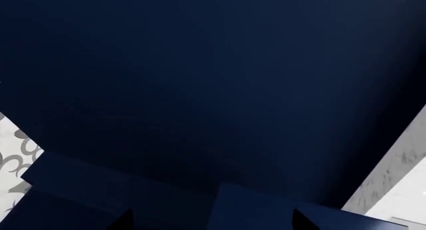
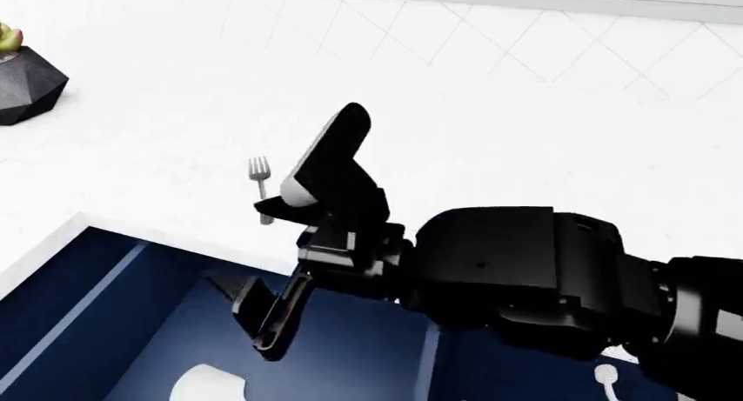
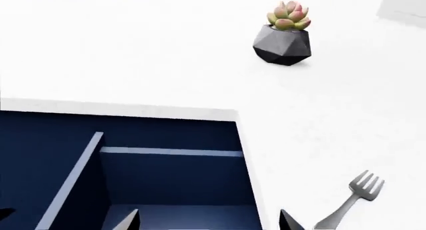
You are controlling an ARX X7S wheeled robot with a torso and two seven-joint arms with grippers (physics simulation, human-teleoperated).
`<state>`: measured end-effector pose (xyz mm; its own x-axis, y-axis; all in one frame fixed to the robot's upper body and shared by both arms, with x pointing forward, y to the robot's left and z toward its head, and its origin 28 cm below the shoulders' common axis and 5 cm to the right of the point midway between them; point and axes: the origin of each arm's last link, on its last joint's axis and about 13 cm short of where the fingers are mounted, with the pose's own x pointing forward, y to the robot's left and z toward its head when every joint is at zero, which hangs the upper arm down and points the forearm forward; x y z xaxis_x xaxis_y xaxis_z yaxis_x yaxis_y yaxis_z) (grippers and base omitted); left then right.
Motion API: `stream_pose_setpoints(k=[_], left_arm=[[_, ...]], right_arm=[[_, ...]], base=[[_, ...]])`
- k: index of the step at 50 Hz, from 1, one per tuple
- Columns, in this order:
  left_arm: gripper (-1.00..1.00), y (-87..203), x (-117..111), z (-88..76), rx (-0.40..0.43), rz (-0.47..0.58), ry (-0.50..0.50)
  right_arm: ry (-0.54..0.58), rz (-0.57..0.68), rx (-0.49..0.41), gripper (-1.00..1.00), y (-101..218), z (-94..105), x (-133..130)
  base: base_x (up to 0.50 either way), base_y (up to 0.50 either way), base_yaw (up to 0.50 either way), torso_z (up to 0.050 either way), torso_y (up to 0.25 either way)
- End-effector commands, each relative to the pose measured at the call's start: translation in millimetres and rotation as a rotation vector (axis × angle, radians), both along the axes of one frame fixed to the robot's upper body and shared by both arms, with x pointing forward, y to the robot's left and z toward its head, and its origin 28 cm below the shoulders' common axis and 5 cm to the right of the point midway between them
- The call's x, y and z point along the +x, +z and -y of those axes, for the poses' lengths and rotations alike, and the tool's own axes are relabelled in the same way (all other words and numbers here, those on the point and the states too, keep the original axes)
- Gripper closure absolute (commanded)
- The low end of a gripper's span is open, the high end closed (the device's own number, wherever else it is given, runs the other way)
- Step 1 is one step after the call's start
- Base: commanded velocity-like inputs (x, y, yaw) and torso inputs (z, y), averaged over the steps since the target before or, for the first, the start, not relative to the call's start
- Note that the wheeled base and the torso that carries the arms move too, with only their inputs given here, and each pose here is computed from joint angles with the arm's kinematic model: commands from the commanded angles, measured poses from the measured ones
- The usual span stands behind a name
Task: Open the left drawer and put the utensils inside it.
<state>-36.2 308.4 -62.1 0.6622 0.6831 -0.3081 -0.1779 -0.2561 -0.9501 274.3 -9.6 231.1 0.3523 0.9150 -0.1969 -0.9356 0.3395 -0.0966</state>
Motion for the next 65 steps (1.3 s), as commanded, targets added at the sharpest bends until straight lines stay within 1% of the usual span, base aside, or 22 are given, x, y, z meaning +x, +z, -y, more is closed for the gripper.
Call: stream_pose_setpoints(k=[1,2,4,5,6,7,8,9,11,12,13,14,18,27,29,35,43,48,52,56,60,65], left_arm=[[-1.00,-1,-1,-0.4,-0.002,-0.004,0.009],[-1.00,0,-2,-0.3,-0.002,-0.003,0.009],[-1.00,0,-2,-0.3,0.000,-0.003,0.008],[-1.00,0,-2,-0.5,0.000,-0.005,0.009],[-1.00,0,-1,-0.6,-0.002,-0.006,0.010],[-1.00,0,-1,-0.6,-0.002,-0.005,0.009],[-1.00,0,-1,-0.7,-0.002,-0.005,0.009],[-1.00,0,0,-0.2,-0.001,-0.004,0.006],[-1.00,-1,1,0.0,-0.001,-0.007,0.006],[-1.00,-1,1,-0.3,-0.002,-0.006,0.006],[-1.00,-2,0,-0.5,-0.003,-0.010,0.008],[-1.00,-2,0,-1.1,-0.005,-0.014,0.012],[-1.00,-3,1,-0.9,-0.005,-0.017,0.011],[-1.00,-3,2,-0.4,-0.004,-0.016,0.009],[-1.00,-3,2,-0.4,-0.004,-0.015,0.008],[-1.00,-3,4,0.5,-0.001,-0.012,0.003],[-1.00,-2,5,1.3,0.004,-0.008,-0.002],[-1.00,-5,6,1.0,0.023,-0.020,-0.003],[-1.00,-5,7,1.4,0.028,-0.027,-0.003],[-1.00,-8,7,1.6,0.024,-0.054,0.002],[-1.00,-10,9,2.6,0.030,-0.074,-0.006],[-1.00,-11,7,2.4,0.045,-0.062,-0.001]], right_arm=[[-0.238,0.064,0.149,-1.00,48,-2.8,3],[-0.279,0.079,0.145,-1.00,47,-5.7,5],[-0.444,0.074,0.152,-1.00,47,-16.7,18],[-0.541,0.094,0.125,-1.00,45,-22.5,26],[-0.585,0.098,0.113,-1.00,41,-27.5,31],[-0.688,0.133,0.055,-1.00,32,-35.1,39],[-0.721,0.073,0.045,-1.00,26,-41.1,44],[-0.781,0.069,0.006,-1.00,21,-49.5,51],[-0.791,0.071,0.022,-1.00,20,-54.8,55],[-0.834,0.071,0.020,-1.00,22,-58.6,61],[-0.824,0.051,0.046,-1.00,26,-60.1,62],[-0.844,0.052,0.033,-1.00,28,-61.7,65],[-0.895,-0.050,0.004,-1.00,31,-63.9,73],[-0.866,-0.141,-0.111,-1.00,1,-73.0,74],[-0.847,-0.186,-0.126,-1.00,-3,-72.6,73],[-0.815,-0.224,-0.148,-1.00,-8,-73.0,70],[-0.791,-0.230,-0.131,-1.00,4,-76.3,67],[-0.795,-0.209,-0.105,-1.00,19,-75.5,70],[-0.763,-0.176,-0.097,-1.00,27,-78.1,67],[-0.712,-0.213,-0.091,-1.00,27,-78.8,65],[-0.713,-0.215,-0.103,-1.00,22,-77.8,66],[-0.588,-0.215,-0.144,-1.00,14,-80.9,58]], base=[[0.00,0.00,0.00,0.000,0.000],[0.00,0.00,0.00,0.000,0.000],[0.00,0.00,0.00,0.000,0.000],[0.00,0.00,0.00,0.000,0.000],[0.00,0.00,0.00,0.000,0.000],[0.00,0.00,0.00,0.000,0.000],[0.00,0.00,0.00,0.000,0.000],[0.00,0.00,0.00,0.000,0.000],[0.00,0.00,0.00,0.000,0.000],[0.00,0.00,0.00,0.000,0.000],[0.00,0.00,0.00,0.000,0.000],[0.00,0.00,0.00,0.000,0.000],[0.00,0.00,0.00,0.000,0.000],[0.00,0.00,0.00,0.000,0.000],[0.00,0.00,0.00,0.000,0.000],[0.00,0.00,0.00,0.000,0.000],[0.00,0.00,0.00,0.000,0.000],[0.00,0.00,0.00,0.000,0.000],[0.00,0.00,0.00,0.000,0.000],[0.00,0.00,0.00,0.000,0.000],[0.00,0.00,0.00,0.000,0.000],[0.00,0.00,0.00,0.000,0.000]])
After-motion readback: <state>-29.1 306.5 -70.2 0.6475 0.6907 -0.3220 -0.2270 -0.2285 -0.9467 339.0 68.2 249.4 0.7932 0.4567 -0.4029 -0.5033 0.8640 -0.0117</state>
